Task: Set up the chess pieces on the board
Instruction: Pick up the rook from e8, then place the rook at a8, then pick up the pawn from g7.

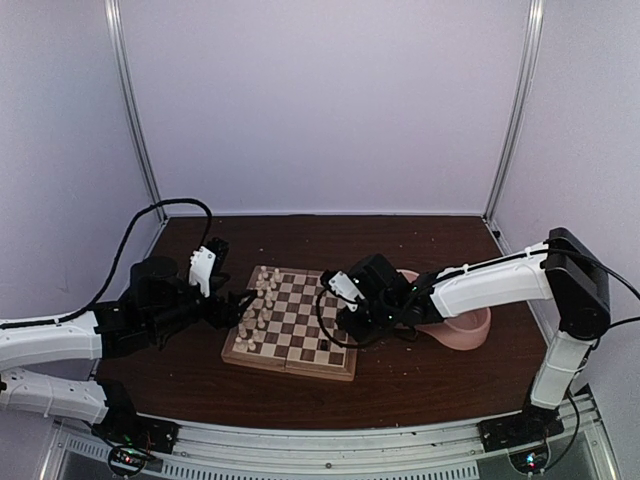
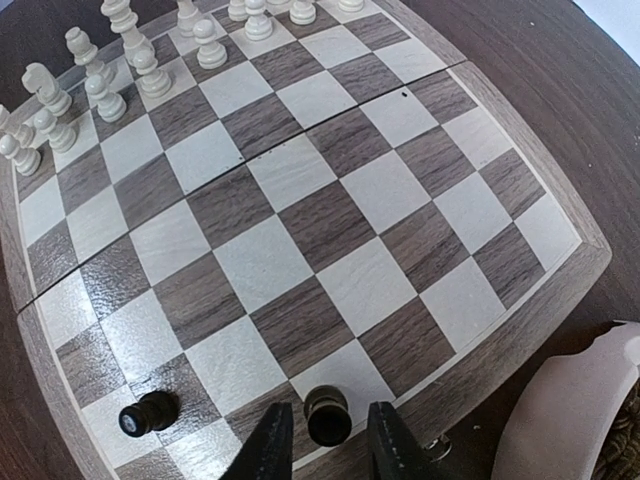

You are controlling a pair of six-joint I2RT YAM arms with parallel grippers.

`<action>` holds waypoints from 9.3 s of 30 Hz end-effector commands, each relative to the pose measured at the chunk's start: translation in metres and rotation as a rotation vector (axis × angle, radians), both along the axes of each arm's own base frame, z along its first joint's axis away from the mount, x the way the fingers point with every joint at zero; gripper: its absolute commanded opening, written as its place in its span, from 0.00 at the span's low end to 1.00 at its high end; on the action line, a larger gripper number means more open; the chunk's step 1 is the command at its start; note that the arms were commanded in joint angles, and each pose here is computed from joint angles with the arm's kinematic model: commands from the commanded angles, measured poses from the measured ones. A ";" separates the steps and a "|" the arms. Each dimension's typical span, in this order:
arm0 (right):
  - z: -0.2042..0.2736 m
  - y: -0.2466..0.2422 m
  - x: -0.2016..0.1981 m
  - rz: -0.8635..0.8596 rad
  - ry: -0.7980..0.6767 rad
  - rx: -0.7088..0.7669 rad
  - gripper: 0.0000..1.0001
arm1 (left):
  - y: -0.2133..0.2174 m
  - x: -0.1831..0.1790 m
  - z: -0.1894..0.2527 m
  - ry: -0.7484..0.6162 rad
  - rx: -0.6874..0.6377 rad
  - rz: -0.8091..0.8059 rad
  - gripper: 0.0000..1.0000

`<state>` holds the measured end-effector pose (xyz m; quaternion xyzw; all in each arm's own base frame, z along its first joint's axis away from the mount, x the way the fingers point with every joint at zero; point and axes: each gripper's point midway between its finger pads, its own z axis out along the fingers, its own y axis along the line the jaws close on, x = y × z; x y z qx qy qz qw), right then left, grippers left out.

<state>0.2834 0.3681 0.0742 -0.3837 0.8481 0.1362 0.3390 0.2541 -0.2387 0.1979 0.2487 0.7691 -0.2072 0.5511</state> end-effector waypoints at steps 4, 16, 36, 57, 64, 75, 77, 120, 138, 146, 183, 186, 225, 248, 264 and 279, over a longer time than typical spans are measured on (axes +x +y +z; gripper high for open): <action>0.004 -0.002 0.009 -0.037 -0.005 0.005 0.23 | 0.000 0.006 0.018 -0.023 -0.026 0.025 0.79; 0.005 0.004 0.003 -0.008 0.043 0.035 0.17 | -0.002 0.005 0.019 -0.017 -0.026 0.012 0.79; 0.000 0.003 0.002 -0.003 0.062 0.015 0.20 | -0.002 0.004 0.020 -0.018 -0.029 0.010 0.79; 0.022 -0.009 0.032 -0.099 0.014 0.033 0.11 | -0.003 0.007 0.010 -0.002 -0.025 0.019 0.79; 0.043 -0.027 0.080 -0.247 -0.056 0.026 0.10 | 0.004 0.005 0.016 -0.028 -0.046 0.040 0.79; 0.035 -0.023 0.113 -0.284 -0.020 0.112 0.10 | 0.006 0.006 0.013 -0.022 -0.047 0.055 0.79; 0.028 -0.021 0.114 -0.280 -0.016 0.106 0.10 | 0.005 0.006 0.012 -0.015 -0.049 0.050 0.79; -0.006 -0.018 0.132 -0.302 0.003 0.000 0.05 | -0.003 0.007 0.007 0.027 -0.041 0.032 0.77; -0.005 -0.024 0.131 -0.320 -0.007 -0.015 0.07 | -0.003 0.006 0.009 0.027 -0.046 0.025 0.77; -0.006 -0.023 0.128 -0.310 0.003 -0.010 0.10 | -0.004 0.005 0.010 0.027 -0.047 0.022 0.77; 0.054 -0.004 0.076 -0.140 -0.083 0.048 0.43 | 0.000 0.003 0.013 0.018 -0.045 0.027 0.77; 0.054 0.021 0.041 0.032 -0.062 0.016 0.43 | 0.000 0.003 0.013 0.019 -0.044 0.027 0.77; 0.016 0.042 -0.048 0.373 0.218 -0.169 0.39 | 0.000 0.005 0.005 0.026 -0.015 0.031 0.77; 0.000 0.045 -0.055 0.399 0.222 -0.242 0.19 | 0.002 0.004 0.009 0.018 -0.023 0.035 0.77; 0.000 0.043 -0.052 0.390 0.207 -0.251 0.37 | 0.003 0.004 0.010 0.015 -0.024 0.036 0.77; -0.006 0.044 -0.051 0.384 0.204 -0.276 0.25 | 0.003 0.004 0.010 0.016 -0.026 0.035 0.77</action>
